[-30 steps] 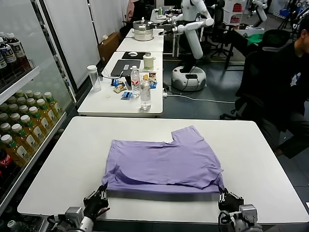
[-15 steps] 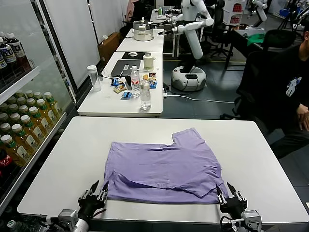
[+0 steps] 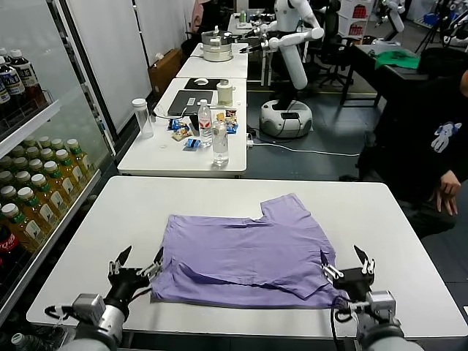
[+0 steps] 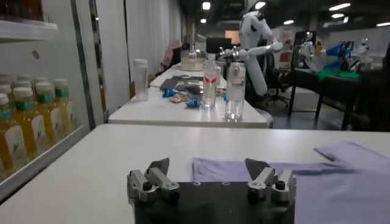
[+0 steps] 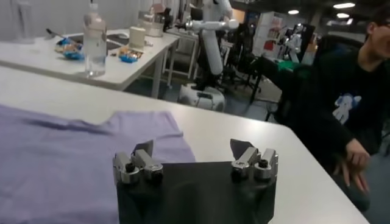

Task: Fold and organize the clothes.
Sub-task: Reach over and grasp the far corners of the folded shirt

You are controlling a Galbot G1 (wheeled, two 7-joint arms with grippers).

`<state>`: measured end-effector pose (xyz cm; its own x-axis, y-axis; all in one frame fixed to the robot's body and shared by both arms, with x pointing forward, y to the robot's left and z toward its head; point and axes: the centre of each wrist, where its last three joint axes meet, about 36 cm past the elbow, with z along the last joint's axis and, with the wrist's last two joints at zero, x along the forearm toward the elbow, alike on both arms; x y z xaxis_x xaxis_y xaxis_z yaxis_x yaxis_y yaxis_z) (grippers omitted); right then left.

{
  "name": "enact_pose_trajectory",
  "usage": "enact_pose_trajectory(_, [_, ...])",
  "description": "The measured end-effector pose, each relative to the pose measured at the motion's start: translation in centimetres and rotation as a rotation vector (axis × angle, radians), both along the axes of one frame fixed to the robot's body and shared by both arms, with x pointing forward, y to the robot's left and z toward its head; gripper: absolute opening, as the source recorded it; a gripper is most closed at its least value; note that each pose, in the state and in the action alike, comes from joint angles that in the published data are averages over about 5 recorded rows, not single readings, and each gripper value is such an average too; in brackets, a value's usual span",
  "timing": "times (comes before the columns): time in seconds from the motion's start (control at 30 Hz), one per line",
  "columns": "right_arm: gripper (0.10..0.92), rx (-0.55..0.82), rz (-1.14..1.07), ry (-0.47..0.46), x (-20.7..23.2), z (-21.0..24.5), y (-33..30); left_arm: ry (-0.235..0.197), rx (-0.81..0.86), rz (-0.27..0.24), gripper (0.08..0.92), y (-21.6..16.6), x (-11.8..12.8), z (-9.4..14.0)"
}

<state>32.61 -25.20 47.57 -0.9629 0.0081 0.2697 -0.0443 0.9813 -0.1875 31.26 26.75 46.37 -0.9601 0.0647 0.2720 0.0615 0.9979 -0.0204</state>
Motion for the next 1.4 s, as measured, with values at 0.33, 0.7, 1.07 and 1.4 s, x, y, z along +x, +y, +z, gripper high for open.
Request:
enact_pose_trajectory(0.33, [0.823, 0.007, 0.015, 0.014, 6.4, -1.0, 0.1, 0.027, 0.008, -0.004, 0.823, 0.8, 6.5, -1.1])
enact_pose_trajectory(0.7, [0.823, 0.039, 0.031, 0.063, 14.5, -2.2, 0.8, 0.081, 0.022, -0.006, 0.823, 0.3, 13.4, -2.9])
enact_pose_trajectory(1.07, [0.823, 0.054, 0.019, 0.145, 21.7, -4.0, 1.6, 0.134, 0.016, -0.031, 0.823, -0.5, 17.4, -3.8])
enact_pose_trajectory(1.4, [0.823, 0.083, 0.003, 0.212, 27.3, -4.8, 2.8, 0.176, 0.023, -0.034, 0.823, -1.5, 19.1, -5.3])
